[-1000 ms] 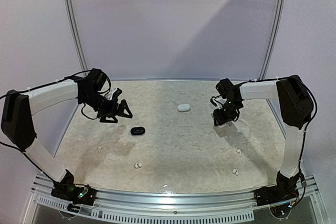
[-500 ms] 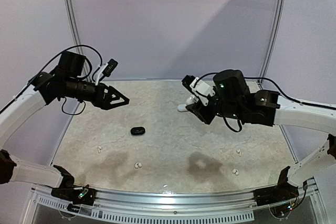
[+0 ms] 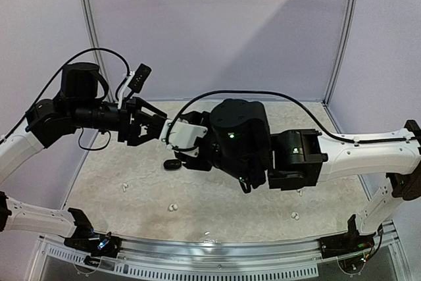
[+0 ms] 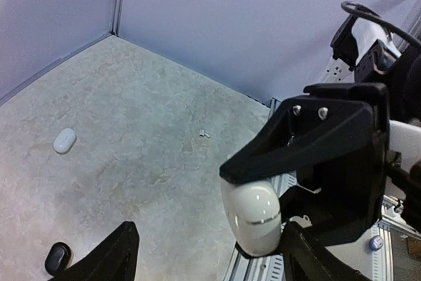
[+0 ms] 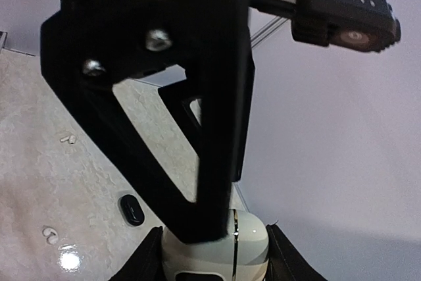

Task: Insert the wireless bluetooth earbuds into the charging case
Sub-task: Pass from the right arm to the left

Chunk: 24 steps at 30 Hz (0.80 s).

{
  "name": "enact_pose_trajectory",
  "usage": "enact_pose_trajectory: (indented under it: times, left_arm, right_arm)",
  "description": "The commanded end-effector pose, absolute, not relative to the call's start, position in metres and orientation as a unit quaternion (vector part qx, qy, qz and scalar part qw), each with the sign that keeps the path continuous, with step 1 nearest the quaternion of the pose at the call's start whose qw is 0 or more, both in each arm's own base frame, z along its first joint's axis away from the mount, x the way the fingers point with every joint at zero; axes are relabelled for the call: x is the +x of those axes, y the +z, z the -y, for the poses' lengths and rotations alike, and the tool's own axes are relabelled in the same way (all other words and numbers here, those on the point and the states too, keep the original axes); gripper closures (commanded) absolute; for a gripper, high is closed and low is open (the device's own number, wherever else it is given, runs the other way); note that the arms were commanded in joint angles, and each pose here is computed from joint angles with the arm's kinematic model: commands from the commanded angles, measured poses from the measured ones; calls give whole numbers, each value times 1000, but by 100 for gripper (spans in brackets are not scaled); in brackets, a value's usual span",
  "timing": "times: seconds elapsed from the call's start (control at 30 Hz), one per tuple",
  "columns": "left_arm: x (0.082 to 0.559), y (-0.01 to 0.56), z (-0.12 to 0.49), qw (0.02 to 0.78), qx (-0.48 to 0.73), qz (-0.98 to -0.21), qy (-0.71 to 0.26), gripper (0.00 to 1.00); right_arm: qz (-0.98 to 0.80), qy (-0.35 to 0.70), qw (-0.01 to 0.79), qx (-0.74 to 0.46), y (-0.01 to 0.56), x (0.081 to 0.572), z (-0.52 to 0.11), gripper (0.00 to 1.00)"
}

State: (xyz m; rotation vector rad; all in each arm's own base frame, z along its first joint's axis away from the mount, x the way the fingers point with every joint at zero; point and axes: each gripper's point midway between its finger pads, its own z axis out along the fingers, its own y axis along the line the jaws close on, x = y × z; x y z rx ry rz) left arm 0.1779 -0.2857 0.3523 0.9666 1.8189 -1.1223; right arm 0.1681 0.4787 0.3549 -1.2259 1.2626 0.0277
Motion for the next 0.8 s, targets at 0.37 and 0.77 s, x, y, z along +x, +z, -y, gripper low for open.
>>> enact_pose_trajectory:
  times: [0.37,0.77]
  left_arm:
    - [164,333,296,352,392,-725,-444,77]
    - [146,346,289,392,463,-663,-438,100]
  right_arm:
    - [-519,-1,652,-553,377,146,-510,84]
    - [-594,171,559,-553,368,138,-477,17]
